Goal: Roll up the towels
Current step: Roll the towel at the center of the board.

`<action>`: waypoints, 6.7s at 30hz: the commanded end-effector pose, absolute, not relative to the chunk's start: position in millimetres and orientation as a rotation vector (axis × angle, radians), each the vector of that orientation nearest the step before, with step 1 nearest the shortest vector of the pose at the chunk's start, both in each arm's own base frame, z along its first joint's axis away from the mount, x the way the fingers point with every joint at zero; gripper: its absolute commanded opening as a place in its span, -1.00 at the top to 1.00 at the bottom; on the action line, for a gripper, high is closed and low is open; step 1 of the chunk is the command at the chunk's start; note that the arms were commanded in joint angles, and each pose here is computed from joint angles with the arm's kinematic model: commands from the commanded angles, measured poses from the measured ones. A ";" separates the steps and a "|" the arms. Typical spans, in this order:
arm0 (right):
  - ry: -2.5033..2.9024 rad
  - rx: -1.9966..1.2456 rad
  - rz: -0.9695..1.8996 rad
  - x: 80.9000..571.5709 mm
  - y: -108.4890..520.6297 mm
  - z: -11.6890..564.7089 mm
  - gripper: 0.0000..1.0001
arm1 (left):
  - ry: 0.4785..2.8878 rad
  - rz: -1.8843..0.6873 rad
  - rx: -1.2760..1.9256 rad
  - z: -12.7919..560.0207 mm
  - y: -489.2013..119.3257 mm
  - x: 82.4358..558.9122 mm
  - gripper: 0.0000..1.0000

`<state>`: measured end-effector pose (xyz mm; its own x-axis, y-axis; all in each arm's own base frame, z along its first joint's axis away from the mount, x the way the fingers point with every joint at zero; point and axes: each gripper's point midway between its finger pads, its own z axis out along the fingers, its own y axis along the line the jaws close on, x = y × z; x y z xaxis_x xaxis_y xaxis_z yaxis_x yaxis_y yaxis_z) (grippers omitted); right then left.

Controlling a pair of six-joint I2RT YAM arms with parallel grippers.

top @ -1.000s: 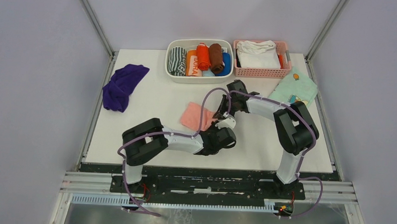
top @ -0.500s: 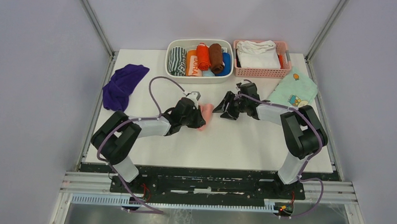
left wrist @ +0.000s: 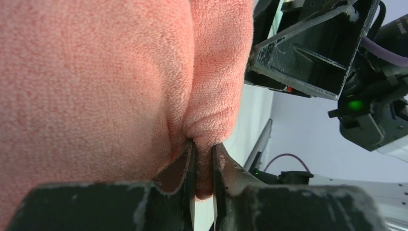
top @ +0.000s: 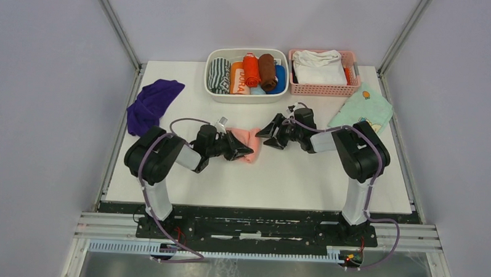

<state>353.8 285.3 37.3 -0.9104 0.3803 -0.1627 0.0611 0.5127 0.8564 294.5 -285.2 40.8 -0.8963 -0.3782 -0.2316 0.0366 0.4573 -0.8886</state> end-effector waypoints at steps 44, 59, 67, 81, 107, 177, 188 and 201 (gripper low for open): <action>2.716 0.185 0.349 331.5 245.5 53.4 0.99 | 2.037 -0.098 0.419 101.2 -326.3 269.2 -0.46; 2.731 0.218 0.376 335.2 254.1 54.6 0.97 | 1.980 0.174 0.636 56.4 -355.7 255.3 -0.36; 2.745 0.229 0.377 333.3 254.6 50.3 0.96 | 1.937 0.304 0.593 70.7 -357.3 260.4 -0.42; 2.735 0.249 0.424 331.5 258.8 53.6 0.94 | 1.993 0.242 0.577 57.2 -354.8 258.6 0.35; 2.460 0.132 1.122 349.2 301.2 93.4 -0.17 | 2.292 -0.934 -0.144 28.2 -257.2 269.6 0.95; 2.661 0.198 0.735 335.3 289.8 62.3 0.71 | 2.106 0.095 0.482 47.7 -311.5 265.5 0.38; 2.470 0.228 1.079 352.4 296.1 80.1 -0.06 | 2.280 -0.568 0.187 44.7 -289.4 272.5 0.95; 2.267 0.283 1.458 359.0 309.9 80.0 -0.42 | 2.380 -1.107 -0.181 24.7 -269.0 278.9 0.95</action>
